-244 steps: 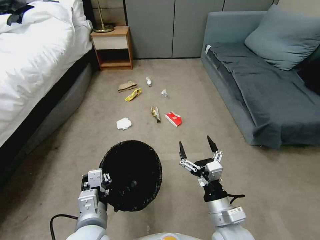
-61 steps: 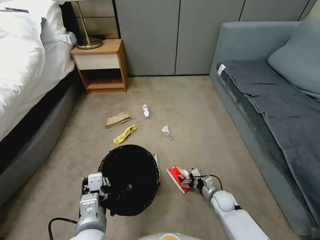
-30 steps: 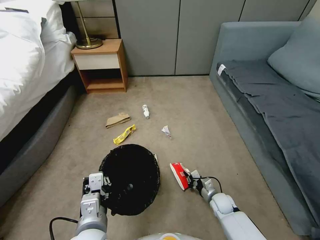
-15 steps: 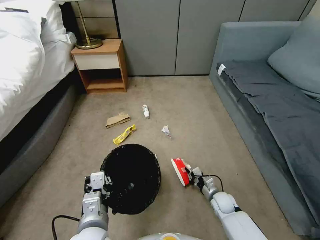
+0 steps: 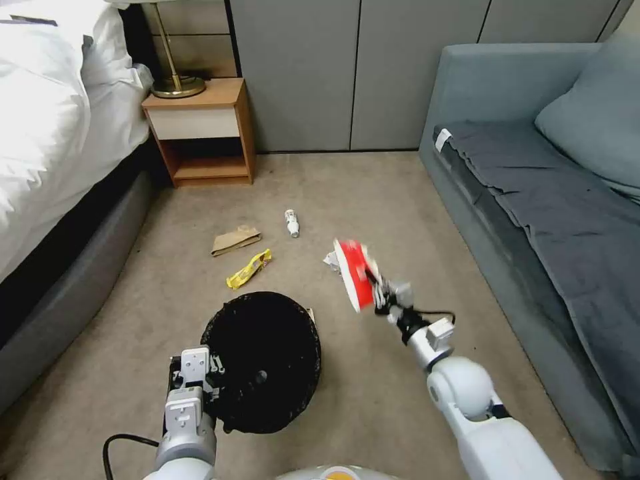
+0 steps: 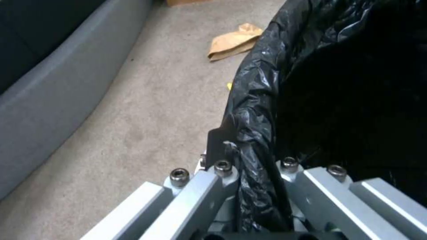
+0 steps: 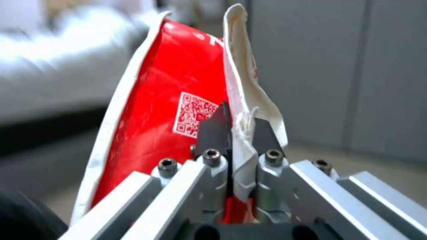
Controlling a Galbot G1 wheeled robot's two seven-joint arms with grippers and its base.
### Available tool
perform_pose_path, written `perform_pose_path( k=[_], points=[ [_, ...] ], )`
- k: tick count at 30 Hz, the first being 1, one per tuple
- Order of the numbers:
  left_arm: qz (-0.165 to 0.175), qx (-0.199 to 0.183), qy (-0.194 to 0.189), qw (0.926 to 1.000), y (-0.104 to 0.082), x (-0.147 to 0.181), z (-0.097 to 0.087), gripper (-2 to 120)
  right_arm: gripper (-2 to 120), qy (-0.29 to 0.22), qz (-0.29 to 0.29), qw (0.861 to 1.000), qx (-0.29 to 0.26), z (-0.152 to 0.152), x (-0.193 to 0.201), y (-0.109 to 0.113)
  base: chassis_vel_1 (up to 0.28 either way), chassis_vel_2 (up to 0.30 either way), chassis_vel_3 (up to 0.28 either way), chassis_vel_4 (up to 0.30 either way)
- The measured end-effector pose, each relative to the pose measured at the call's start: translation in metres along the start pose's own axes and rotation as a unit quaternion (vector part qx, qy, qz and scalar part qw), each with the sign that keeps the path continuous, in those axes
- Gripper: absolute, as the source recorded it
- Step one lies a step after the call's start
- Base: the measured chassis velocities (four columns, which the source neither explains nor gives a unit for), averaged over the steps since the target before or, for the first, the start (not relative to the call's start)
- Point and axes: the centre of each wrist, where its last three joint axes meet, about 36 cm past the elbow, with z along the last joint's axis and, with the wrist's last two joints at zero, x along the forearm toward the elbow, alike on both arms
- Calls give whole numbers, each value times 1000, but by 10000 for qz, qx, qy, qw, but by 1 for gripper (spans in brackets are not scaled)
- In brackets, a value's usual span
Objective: Pick up the trash bin, then pick up the garbage from the floor and place it into the trash bin.
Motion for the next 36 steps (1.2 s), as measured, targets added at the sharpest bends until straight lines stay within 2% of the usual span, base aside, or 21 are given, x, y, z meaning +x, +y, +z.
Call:
perform_pose_path(
  k=[2,3,6,7,11,17,18,28,35,36],
  points=[
    [9,-1,9,10000,-1,0,1,1,0,-461,-390,9981,-99,-27,1,21,0,0,0,0],
    [9,-1,9,10000,-1,0,1,1,0,-461,-390,9981,-99,-27,1,21,0,0,0,0],
    [3,-28,6,10000,-2,0,1,1,0,-687,-887,9934,-251,-40,7,53,0,0,0,0],
    [3,-28,6,10000,-2,0,1,1,0,-687,-887,9934,-251,-40,7,53,0,0,0,0],
    [1,-54,-16,10000,-3,0,1,1,0,-414,-1315,9902,-219,-27,17,82,0,0,0,0],
    [15,-82,-4,10000,-5,2,3,1,0,-44,-1549,9875,-293,0,24,102,0,0,0,0],
    [17,-90,-4,10000,-6,3,3,1,0,70,-1590,9866,-352,12,24,109,0,0,0,0],
    [24,-124,-30,9999,-6,6,1,1,0,554,-1638,9840,-426,64,23,123,0,0,0,0],
    [24,-115,-60,9999,-5,6,-1,1,0,688,-1638,9835,-344,74,29,121,0,0,0,0],
    [26,-115,-63,9999,-5,5,-1,1,3,716,-1660,9830,-319,75,31,120,0,0,0,0]
  ],
)
